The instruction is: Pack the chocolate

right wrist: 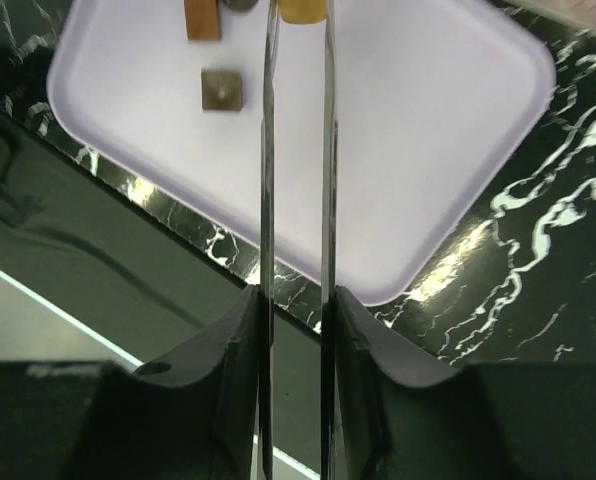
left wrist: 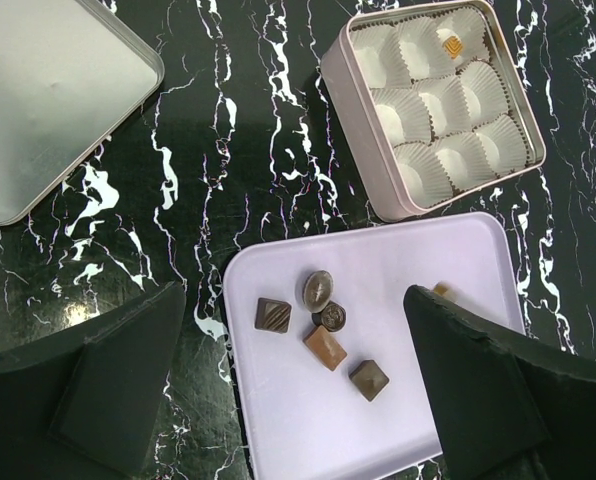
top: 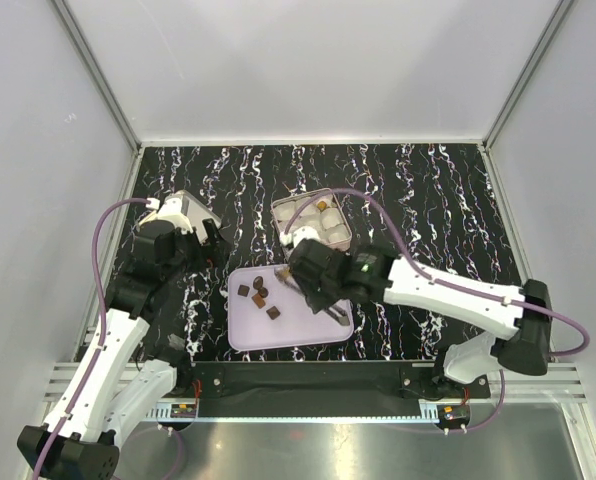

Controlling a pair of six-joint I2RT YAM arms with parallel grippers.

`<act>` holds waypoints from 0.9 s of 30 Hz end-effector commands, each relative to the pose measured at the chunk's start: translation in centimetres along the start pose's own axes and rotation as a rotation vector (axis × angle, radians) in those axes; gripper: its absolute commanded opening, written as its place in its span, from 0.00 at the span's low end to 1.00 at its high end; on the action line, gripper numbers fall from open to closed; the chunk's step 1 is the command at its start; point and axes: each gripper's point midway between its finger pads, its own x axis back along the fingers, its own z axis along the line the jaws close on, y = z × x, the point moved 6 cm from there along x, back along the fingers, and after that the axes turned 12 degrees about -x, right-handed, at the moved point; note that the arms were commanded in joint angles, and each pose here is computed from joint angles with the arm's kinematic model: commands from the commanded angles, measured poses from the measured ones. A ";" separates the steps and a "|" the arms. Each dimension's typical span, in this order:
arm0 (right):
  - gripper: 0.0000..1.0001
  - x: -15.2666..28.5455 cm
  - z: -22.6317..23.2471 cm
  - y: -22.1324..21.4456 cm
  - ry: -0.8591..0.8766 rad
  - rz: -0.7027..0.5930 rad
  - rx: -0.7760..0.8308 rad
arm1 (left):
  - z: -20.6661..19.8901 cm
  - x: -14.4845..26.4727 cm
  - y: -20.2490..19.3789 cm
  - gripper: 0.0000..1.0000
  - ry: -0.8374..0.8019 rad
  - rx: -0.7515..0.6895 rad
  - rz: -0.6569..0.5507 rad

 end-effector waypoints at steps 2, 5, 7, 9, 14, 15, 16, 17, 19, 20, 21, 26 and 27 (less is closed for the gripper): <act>0.35 3.6 -3.3 4.6 -0.043 -0.129 -0.070 | -0.7 0.6 2.3 0.99 -0.047 -0.009 -0.087; 0.35 4.0 -6.0 7.7 -0.064 -0.184 -0.110 | -0.9 0.6 2.4 0.99 -0.062 -0.009 -0.092; 0.35 3.7 -7.7 9.5 -0.077 -0.198 -0.128 | -1.0 0.7 2.2 0.99 -0.074 -0.008 -0.090; 0.35 3.8 -8.5 11.5 -0.074 -0.234 -0.145 | -1.2 0.5 2.0 0.99 -0.089 -0.007 -0.084; 0.35 0.4 -10.7 15.4 -0.101 -0.243 -0.160 | -1.5 0.5 2.0 0.99 -0.115 -0.010 -0.082; 0.36 -0.1 -11.1 15.8 -0.107 -0.239 -0.168 | -1.5 0.5 2.0 0.99 -0.116 -0.008 -0.080; 0.35 -1.4 -11.1 16.0 -0.110 -0.214 -0.164 | -1.5 0.6 2.1 0.99 -0.119 -0.007 -0.086; 0.36 -1.7 -11.2 16.8 -0.106 -0.225 -0.168 | -1.5 0.5 2.0 0.99 -0.117 -0.009 -0.083; 0.36 -3.5 -11.2 17.2 -0.109 -0.198 -0.170 | -1.6 0.5 2.0 0.99 -0.125 -0.008 -0.083; 0.36 -3.7 -11.2 17.7 -0.106 -0.207 -0.169 | -1.6 0.5 2.1 0.99 -0.125 -0.009 -0.084; 0.36 -4.1 -11.2 18.1 -0.107 -0.210 -0.170 | -1.6 0.5 2.1 0.99 -0.127 -0.009 -0.085; 0.36 -6.8 -11.3 19.0 -0.108 -0.186 -0.174 | -1.7 0.5 2.1 0.99 -0.131 -0.010 -0.084; 0.37 -7.4 -11.4 18.9 -0.117 -0.174 -0.173 | -1.7 0.5 2.1 0.99 -0.130 -0.010 -0.081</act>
